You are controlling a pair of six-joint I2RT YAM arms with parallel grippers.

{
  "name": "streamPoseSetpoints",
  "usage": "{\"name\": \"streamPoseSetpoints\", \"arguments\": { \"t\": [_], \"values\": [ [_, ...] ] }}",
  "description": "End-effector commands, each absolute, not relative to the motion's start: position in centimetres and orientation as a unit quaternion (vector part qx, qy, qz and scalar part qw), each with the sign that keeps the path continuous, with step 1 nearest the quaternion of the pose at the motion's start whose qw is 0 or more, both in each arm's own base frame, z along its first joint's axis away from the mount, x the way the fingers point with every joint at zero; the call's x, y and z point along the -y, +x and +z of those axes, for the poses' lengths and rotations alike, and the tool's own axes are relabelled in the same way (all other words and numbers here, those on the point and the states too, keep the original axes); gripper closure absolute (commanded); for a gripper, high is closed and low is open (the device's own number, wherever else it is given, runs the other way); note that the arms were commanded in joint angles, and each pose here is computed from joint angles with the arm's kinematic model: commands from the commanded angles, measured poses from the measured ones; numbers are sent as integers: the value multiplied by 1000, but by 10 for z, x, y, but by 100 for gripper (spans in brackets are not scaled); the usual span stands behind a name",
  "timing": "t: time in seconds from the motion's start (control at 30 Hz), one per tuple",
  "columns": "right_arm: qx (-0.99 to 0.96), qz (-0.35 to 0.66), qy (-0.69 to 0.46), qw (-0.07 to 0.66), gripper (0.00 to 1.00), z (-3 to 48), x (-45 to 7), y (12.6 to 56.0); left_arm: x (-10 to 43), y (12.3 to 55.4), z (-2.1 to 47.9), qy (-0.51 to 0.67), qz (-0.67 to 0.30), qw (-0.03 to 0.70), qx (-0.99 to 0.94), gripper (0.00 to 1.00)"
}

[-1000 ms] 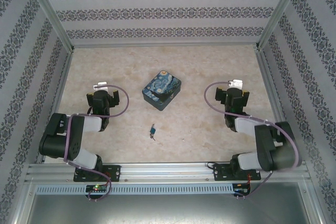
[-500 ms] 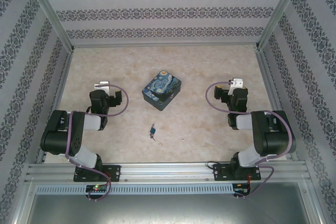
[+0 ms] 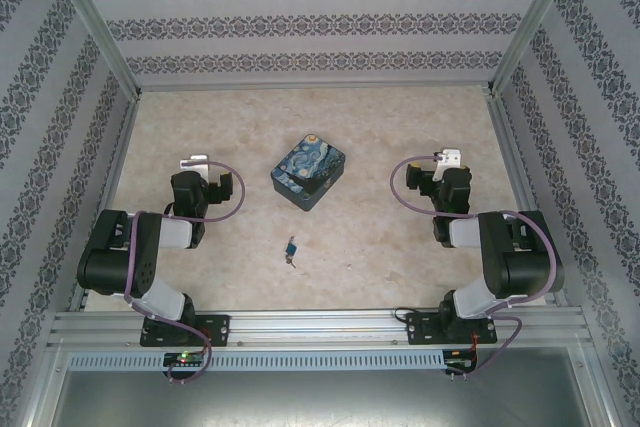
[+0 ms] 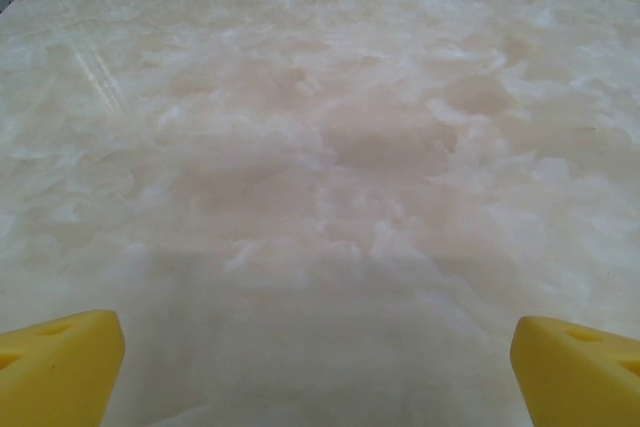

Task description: Unlock a padlock with a key

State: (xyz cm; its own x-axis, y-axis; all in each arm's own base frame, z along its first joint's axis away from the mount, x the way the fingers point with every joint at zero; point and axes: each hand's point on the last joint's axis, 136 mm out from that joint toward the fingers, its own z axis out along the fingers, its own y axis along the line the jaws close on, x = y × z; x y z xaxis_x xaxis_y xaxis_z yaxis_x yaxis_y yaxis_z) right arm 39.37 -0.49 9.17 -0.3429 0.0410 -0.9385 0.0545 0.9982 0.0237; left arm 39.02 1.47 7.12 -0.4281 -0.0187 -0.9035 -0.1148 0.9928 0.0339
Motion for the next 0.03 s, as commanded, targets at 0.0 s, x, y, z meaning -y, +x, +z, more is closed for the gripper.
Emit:
{"name": "streamPoseSetpoints", "arguments": {
  "t": [0.0],
  "values": [
    [-807, 2, 13, 590, 2, 106, -2, 398, -18, 398, 83, -39, 44, 552, -832, 1]
  ]
}}
